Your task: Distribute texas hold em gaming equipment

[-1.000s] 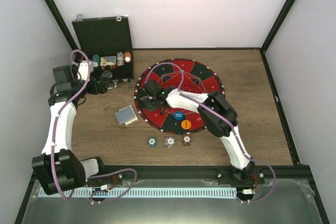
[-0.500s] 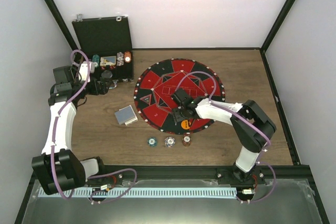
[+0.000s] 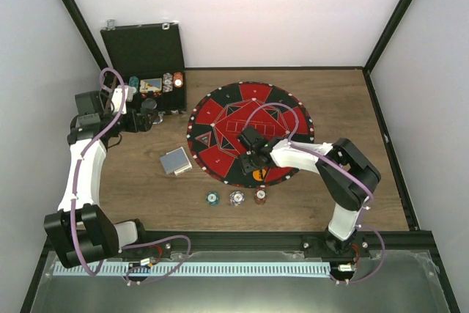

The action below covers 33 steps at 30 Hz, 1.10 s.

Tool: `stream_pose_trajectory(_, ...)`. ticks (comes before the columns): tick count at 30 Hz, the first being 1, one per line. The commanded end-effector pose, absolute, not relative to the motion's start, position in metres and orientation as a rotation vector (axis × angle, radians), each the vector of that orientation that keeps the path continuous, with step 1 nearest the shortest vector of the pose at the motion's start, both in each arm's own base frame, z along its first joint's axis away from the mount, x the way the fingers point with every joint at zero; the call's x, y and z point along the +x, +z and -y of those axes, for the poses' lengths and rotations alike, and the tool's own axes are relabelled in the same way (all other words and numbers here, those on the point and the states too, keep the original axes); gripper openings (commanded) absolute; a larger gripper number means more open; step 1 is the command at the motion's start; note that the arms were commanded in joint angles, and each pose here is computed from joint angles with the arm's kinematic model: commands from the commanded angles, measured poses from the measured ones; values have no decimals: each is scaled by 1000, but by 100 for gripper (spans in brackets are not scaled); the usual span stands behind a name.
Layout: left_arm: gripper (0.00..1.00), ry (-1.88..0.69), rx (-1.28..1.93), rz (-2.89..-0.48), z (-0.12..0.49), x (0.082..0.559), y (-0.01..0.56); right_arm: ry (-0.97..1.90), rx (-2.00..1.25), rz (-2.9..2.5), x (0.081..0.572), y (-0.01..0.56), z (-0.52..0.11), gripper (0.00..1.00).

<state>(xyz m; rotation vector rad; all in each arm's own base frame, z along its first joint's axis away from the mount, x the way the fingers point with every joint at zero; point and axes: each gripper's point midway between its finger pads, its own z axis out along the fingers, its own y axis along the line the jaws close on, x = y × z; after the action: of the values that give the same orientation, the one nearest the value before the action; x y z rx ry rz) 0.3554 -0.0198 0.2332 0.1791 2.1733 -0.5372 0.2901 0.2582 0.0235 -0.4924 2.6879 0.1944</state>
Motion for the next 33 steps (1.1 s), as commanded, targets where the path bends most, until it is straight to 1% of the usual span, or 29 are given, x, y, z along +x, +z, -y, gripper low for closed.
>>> stream_pose_trajectory(1,100,-552,211,-2145,22,357,247,215,-490,-2699,292,17,-264,60)
stream_pose_trajectory(4,100,-545,216,-2145,21,358,248,201,-482,-2702,291,13,-261,57)
stream_pose_trajectory(10,100,-539,213,-2146,20,358,248,102,-451,-2680,302,11,-253,42)
stream_pose_trajectory(12,100,-539,215,-2145,21,358,249,56,-437,-2662,310,12,-251,39)
stream_pose_trajectory(16,100,-539,209,-2140,20,359,252,11,-383,-2627,336,17,-248,33)
stream_pose_trajectory(21,100,-576,220,-2144,24,359,255,0,-307,-2607,375,21,-238,31)
stream_pose_trajectory(23,100,-574,232,-2144,24,359,257,0,-315,-2599,381,27,-241,35)
stream_pose_trajectory(24,100,-575,238,-2144,25,358,258,16,-319,-2594,381,32,-243,41)
stream_pose_trajectory(28,100,-564,253,-2128,25,357,263,57,-335,-2557,366,52,-248,58)
stream_pose_trajectory(33,100,-568,256,-2118,26,355,267,136,-387,-2531,330,67,-261,67)
